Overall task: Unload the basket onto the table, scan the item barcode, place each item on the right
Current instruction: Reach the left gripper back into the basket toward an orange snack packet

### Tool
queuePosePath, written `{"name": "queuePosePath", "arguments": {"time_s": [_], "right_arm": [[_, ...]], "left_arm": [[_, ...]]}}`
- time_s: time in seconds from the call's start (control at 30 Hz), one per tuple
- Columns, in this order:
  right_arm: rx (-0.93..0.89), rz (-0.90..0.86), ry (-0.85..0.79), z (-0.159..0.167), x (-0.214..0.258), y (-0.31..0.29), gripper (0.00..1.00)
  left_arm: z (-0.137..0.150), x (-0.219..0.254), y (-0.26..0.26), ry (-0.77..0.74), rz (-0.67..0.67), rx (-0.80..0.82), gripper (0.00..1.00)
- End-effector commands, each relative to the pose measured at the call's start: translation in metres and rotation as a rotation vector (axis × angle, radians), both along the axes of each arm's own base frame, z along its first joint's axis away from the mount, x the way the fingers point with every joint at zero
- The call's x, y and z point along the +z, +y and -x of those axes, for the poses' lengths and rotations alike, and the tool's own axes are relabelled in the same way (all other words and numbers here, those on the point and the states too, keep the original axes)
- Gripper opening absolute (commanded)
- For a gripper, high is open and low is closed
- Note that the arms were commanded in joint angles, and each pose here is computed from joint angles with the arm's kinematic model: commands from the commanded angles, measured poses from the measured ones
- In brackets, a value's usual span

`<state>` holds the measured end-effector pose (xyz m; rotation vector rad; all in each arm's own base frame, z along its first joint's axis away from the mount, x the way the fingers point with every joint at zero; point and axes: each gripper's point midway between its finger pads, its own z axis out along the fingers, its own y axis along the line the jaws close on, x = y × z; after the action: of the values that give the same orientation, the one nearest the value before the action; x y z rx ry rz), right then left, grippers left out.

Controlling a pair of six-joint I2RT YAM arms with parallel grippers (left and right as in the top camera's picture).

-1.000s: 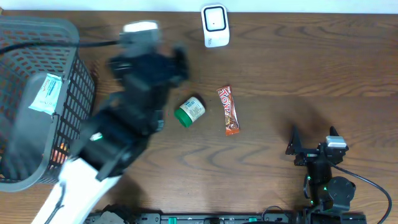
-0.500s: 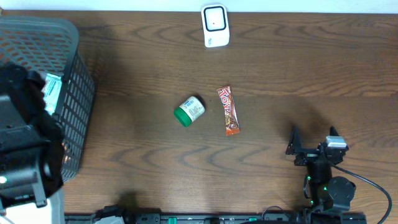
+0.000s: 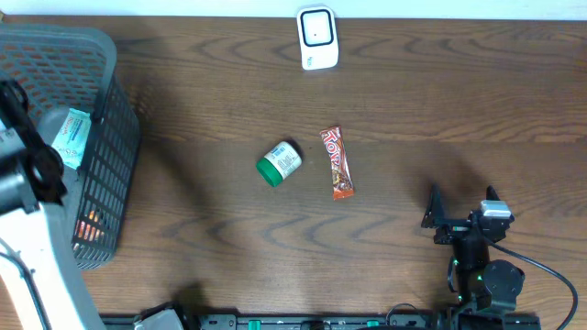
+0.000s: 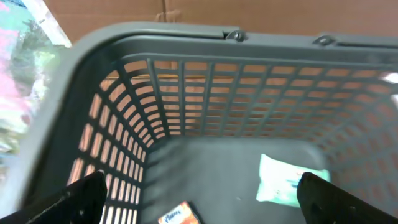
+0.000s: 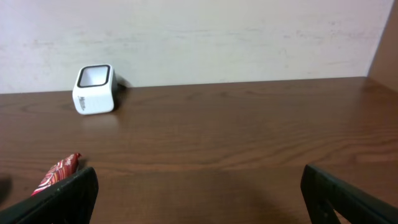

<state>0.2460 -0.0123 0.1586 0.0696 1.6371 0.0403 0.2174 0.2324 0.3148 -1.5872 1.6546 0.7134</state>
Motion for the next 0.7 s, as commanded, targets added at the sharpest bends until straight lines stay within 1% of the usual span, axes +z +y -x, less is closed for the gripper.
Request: {"name": "queuePosePath", "arguments": {"time_s": [0.0,0.03,0.13,0.17,0.2,0.3,0.67], "right_arm": [[0.009,-0.012,-0.001,0.000,0.000,0.002,0.99],[0.009,-0.012,-0.001,0.000,0.000,0.002,0.99],[0.009,-0.012,-0.001,0.000,0.000,0.002,0.99],[0.009,-0.012,-0.001,0.000,0.000,0.002,0.99],[0.009,-0.012,-0.001,0.000,0.000,0.002,0.99],[0.008,-0.012,-0.001,0.000,0.000,0.002,0.99],[0.009,-0.012,-0.001,0.000,0.000,0.002,0.99]], "left_arm": [[-0.016,-0.037,0.014,0.157,0.072,-0.077,0.98],[-0.033,-0.059,0.018,0.231,0.139,-0.195,0.98],[-0.054,-0.093,0.016,0.315,0.246,-0.380,0.98],[-0.062,-0.114,0.013,0.372,0.312,-0.490,0.98],[-0.064,-0.123,0.010,0.405,0.343,-0.536,0.98],[-0.063,-0.143,0.006,0.482,0.402,-0.594,0.98],[-0.042,-0.183,-0.006,0.634,0.545,-0.631,0.98]]}}
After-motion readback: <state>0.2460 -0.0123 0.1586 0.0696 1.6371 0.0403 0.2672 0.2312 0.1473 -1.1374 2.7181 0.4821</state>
